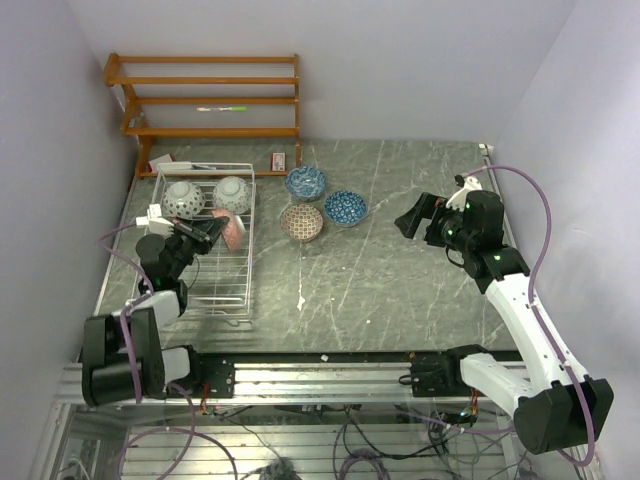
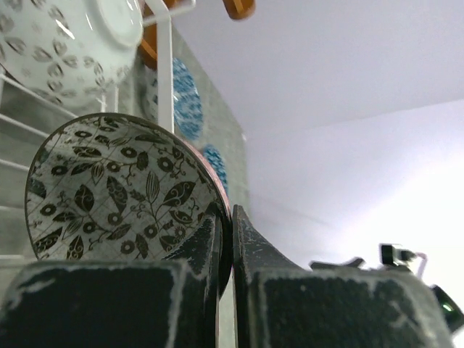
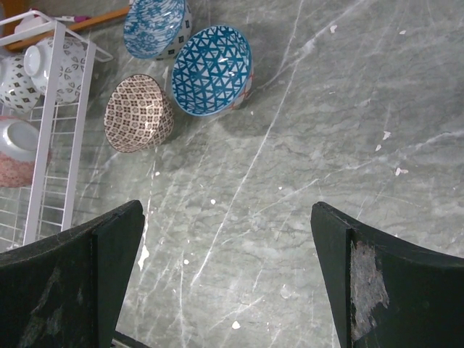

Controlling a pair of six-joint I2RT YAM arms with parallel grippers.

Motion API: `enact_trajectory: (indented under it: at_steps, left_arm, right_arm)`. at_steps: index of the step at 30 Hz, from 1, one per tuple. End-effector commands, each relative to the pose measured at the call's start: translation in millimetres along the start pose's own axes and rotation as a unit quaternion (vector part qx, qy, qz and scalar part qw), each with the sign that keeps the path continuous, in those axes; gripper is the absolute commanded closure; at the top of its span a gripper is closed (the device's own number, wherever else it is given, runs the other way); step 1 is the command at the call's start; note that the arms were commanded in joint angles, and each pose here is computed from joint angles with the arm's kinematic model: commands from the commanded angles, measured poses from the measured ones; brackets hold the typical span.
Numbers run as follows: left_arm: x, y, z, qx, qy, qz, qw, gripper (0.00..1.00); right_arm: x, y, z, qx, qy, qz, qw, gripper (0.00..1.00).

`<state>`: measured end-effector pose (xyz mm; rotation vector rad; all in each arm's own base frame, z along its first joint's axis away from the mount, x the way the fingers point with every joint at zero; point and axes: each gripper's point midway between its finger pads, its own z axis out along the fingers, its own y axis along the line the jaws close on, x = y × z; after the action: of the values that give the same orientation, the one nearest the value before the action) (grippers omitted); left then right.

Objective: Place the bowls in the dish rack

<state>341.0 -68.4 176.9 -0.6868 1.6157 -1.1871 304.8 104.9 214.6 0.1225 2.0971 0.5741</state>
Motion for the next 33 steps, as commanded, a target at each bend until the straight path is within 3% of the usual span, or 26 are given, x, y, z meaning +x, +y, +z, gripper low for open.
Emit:
enact_trajectory:
  at_steps: [1,7,15,20,25,29,31,33]
  left_arm:
    - [-7,-56,-12,0.155,-0.001,-0.017,0.988,0.93]
    - [-8,-28,-4,0.149,0.001,-0.082,0.985,0.93]
    - [-10,33,5,0.057,0.005,-0.13,0.99,0.93]
    - [-5,71,5,-0.037,0.019,-0.118,0.992,0.93]
    - [-12,83,2,-0.123,0.026,-0.076,0.989,0.93]
    - [-22,79,1,-0.155,0.023,-0.062,0.986,0.92]
    - [-22,81,0,-0.164,0.028,-0.063,0.984,0.87]
    - [-20,85,-1,-0.167,0.028,-0.064,0.983,0.89]
  right_arm:
    - [-7,3,-3,-0.008,-0.012,-0.001,1.0,0.0]
    - [-3,-1,1,-0.004,-0.008,0.0,1.0,0.0]
    - [-2,-4,5,0.003,-0.007,-0.002,1.0,0.0]
    - [2,-5,12,-0.002,0.0,0.002,1.0,0.0]
    - [2,-4,15,-0.006,0.002,0.002,1.0,0.0]
    - [1,-2,17,-0.011,0.001,0.003,1.0,0.0]
    - [2,-2,18,-0.013,0.003,0.003,1.0,0.0]
    - [3,-2,18,-0.014,0.004,0.002,1.0,0.0]
